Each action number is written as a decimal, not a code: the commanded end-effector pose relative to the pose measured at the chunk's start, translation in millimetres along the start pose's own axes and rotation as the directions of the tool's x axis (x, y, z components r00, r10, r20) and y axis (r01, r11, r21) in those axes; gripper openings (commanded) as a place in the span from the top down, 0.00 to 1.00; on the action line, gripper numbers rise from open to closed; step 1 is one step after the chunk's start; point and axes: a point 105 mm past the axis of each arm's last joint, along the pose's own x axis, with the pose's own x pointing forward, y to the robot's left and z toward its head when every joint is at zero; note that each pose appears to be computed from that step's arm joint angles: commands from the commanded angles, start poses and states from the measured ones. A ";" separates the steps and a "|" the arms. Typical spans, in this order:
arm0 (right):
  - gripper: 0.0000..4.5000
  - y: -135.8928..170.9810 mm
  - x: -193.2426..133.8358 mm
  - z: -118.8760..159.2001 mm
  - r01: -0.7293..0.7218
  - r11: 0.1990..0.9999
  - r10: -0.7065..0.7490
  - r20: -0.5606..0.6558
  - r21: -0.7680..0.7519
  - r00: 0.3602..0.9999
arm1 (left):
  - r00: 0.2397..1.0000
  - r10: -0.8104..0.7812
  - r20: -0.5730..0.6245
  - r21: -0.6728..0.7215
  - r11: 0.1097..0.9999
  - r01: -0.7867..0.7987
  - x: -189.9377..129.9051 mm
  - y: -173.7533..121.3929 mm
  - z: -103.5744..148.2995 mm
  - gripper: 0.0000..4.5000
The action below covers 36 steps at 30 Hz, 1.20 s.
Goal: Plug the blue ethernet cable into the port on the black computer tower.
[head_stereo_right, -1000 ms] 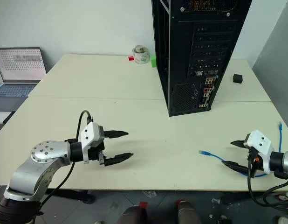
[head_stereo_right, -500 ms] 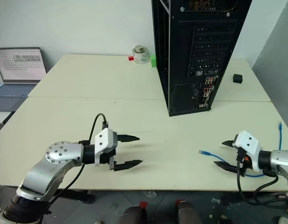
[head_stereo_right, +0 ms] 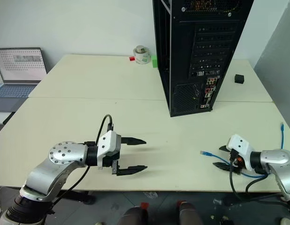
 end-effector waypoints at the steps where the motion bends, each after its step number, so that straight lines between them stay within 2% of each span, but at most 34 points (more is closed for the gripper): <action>1: 0.42 -1.2 -2.3 5.0 -0.004 0.998 0.004 -0.002 -0.061 1.000 | 1.000 -0.009 0.021 0.047 0.999 0.008 1.2 -0.6 9.9 0.00; 11: 1.00 4.7 3.5 14.5 -0.021 0.989 0.022 0.006 -0.145 1.000 | 1.000 0.025 0.011 0.063 0.998 -0.026 3.1 8.6 8.3 0.00; 19: 1.00 14.3 18.6 59.8 -0.049 0.955 0.070 0.060 -0.293 0.996 | 1.000 0.030 -0.004 0.073 0.997 -0.029 7.3 15.6 7.1 0.00; 21: 1.00 20.2 27.0 79.0 -0.062 0.948 0.097 0.098 -0.312 0.990 | 1.000 0.015 -0.019 0.082 0.997 -0.014 10.4 15.8 5.2 0.00; 27: 1.00 31.1 47.8 111.5 -0.098 0.933 0.155 0.140 -0.345 0.978 | 0.999 -0.004 -0.034 0.087 0.996 0.007 21.3 22.8 0.6 0.00; 36: 1.00 38.8 72.1 134.6 -0.132 0.916 0.203 0.154 -0.379 0.967 | 0.999 -0.033 -0.040 0.070 0.997 0.036 38.2 30.8 -3.6 0.00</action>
